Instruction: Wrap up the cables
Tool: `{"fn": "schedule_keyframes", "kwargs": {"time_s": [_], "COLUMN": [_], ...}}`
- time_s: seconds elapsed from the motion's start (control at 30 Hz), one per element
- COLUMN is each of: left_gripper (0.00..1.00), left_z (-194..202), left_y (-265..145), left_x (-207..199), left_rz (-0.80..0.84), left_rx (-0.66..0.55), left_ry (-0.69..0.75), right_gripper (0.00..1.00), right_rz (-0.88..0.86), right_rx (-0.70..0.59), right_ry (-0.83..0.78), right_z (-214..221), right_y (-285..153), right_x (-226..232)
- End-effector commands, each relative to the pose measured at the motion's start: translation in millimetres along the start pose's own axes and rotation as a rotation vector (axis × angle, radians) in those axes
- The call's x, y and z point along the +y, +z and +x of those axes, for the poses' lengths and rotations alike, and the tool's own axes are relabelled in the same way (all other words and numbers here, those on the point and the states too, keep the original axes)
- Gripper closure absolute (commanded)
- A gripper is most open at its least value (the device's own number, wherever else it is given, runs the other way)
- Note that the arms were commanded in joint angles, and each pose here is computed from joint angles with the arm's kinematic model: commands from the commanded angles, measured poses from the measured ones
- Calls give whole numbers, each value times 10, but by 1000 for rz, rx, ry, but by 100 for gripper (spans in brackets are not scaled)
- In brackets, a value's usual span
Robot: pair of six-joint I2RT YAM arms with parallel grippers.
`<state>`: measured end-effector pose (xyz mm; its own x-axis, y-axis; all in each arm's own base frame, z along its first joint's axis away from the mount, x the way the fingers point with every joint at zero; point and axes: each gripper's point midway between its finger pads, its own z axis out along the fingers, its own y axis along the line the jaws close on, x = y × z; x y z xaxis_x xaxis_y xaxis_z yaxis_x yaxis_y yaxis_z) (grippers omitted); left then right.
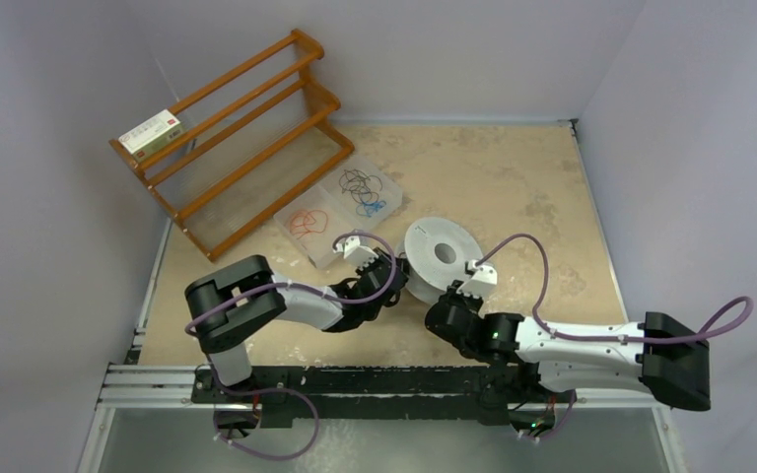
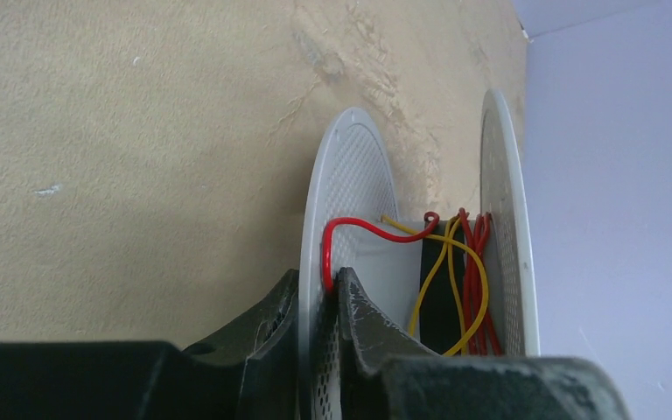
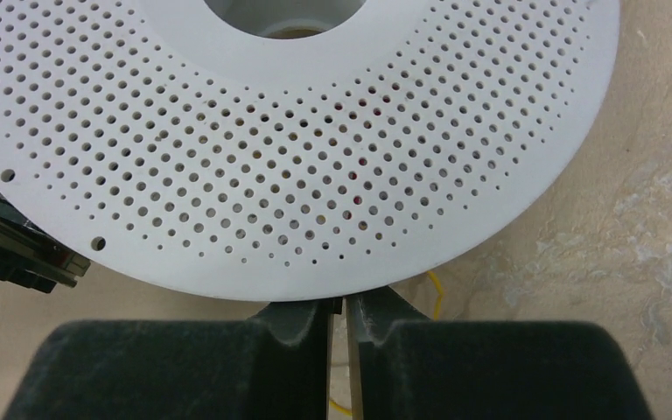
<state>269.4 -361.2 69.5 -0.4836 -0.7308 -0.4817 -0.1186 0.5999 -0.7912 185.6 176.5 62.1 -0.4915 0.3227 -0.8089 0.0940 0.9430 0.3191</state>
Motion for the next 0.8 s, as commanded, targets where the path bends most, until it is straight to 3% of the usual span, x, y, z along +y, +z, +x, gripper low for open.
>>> {"fn": "schedule_keyframes", "kwargs": {"time_s": [0.0,0.27,0.77], "left_gripper": [84,80,67], "left_z": [365,428,562], "left_y": [-68,-82,-121], "left_x": [20,99,208], "left_rz": [8,-11,-66], "left_rx": [153,185,275], "left_ry": [56,88,243], "right_gripper": [88,72,64], "right_rz": [34,68,83], "right_rx": [-16,-19,-21], "right_ry": [101,139,143], "right_z": [12,33,35], "right_y": [23,37,60], "right_x": [-50,-105,-59]}}
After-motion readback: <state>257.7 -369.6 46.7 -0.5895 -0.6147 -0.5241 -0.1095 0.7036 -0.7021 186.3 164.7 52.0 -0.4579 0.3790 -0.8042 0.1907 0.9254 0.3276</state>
